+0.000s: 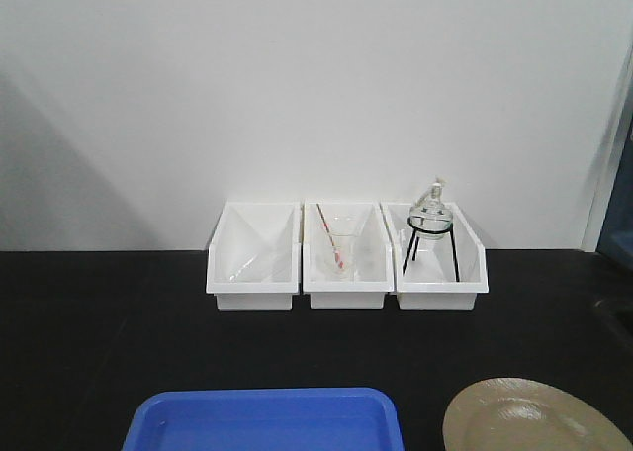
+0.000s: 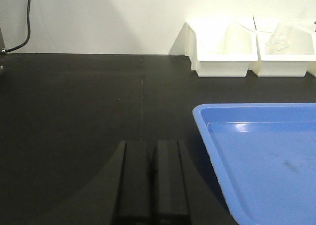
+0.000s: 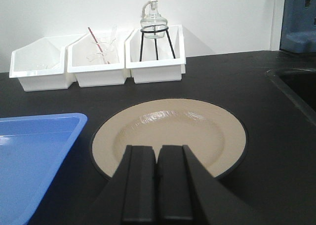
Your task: Place disk in tray to left cabinet
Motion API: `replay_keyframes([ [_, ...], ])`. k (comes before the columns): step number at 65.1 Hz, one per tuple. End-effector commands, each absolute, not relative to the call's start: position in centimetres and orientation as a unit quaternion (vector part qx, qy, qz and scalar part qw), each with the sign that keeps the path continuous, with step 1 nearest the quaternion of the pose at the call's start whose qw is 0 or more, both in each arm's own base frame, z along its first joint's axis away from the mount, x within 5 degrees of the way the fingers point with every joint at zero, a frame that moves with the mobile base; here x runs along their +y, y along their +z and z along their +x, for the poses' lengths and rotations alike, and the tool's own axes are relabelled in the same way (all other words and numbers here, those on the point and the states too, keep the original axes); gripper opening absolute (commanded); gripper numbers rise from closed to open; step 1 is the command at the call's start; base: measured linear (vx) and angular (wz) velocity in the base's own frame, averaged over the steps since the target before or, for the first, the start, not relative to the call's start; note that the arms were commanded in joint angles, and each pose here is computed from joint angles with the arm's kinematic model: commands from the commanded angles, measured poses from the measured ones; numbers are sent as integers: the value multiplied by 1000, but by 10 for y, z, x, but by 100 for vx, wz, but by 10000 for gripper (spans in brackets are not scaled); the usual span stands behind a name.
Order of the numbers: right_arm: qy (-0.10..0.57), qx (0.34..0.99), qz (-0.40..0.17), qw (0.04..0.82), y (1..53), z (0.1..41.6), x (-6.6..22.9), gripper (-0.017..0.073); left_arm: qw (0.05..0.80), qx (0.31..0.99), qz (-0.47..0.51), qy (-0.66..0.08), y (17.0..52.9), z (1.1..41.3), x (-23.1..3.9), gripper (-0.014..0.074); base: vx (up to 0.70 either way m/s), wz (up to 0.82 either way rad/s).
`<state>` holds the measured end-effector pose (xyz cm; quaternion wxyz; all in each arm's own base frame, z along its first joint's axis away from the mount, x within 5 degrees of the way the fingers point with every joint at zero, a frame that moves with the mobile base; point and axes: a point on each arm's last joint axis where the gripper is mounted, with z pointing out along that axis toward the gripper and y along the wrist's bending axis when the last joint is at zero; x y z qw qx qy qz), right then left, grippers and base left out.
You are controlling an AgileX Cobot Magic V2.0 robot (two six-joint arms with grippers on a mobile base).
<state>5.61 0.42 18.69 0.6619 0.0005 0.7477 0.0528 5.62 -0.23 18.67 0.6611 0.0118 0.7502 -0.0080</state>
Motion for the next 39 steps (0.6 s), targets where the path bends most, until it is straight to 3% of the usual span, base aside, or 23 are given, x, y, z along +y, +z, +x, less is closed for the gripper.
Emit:
replay_keyframes([
  [1, 51, 727, -1, 685, 187, 57, 4, -8, 677, 736, 7, -6, 186, 59, -1, -3, 0, 0],
  [39, 51, 727, -1, 685, 187, 57, 4, -8, 680, 733, 7, -5, 187, 59, -1, -3, 0, 0],
])
